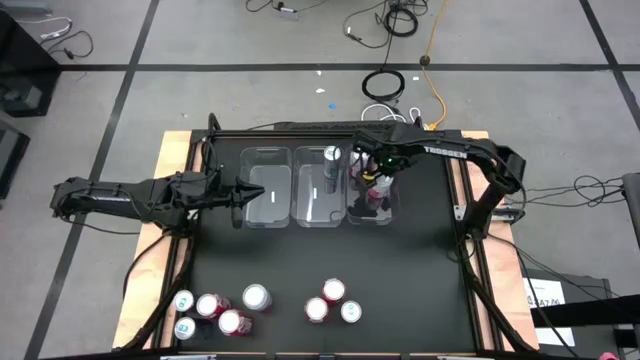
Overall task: Sort soda cans
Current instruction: Put the pink-white soda can into the right transparent bin, then put the red soda can into the left transparent bin
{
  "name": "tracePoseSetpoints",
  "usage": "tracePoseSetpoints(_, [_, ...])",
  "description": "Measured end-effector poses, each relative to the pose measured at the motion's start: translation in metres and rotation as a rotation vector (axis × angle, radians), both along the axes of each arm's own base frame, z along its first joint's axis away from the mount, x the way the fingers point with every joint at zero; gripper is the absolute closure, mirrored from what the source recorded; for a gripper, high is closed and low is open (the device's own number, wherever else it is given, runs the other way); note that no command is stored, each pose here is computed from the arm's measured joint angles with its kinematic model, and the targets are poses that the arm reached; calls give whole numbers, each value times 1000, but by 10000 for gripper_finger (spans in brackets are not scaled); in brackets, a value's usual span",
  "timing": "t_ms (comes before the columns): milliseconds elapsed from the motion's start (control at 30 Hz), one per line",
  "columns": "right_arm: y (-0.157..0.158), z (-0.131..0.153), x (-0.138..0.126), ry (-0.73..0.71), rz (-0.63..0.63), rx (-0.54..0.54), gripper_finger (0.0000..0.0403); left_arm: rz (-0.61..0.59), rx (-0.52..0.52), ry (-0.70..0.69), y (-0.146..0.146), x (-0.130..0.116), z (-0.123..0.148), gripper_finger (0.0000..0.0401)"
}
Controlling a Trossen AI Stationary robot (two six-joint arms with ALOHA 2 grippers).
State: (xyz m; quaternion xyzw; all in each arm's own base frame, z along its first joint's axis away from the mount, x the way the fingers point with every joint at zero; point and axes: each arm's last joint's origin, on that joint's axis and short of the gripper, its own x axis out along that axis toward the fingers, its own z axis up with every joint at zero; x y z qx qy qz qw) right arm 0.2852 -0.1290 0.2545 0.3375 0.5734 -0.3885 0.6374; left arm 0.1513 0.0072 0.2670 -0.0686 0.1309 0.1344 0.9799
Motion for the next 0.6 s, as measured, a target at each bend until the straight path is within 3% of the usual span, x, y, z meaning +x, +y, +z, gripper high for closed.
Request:
tracePoseSetpoints(300, [27, 58, -28, -224, -92, -67, 9, 0, 0, 0, 0, 0, 0, 359])
tracePoseSetpoints(600, [104, 89, -35, -335, 128, -272, 9, 0, -2, -11, 0, 0, 1, 359])
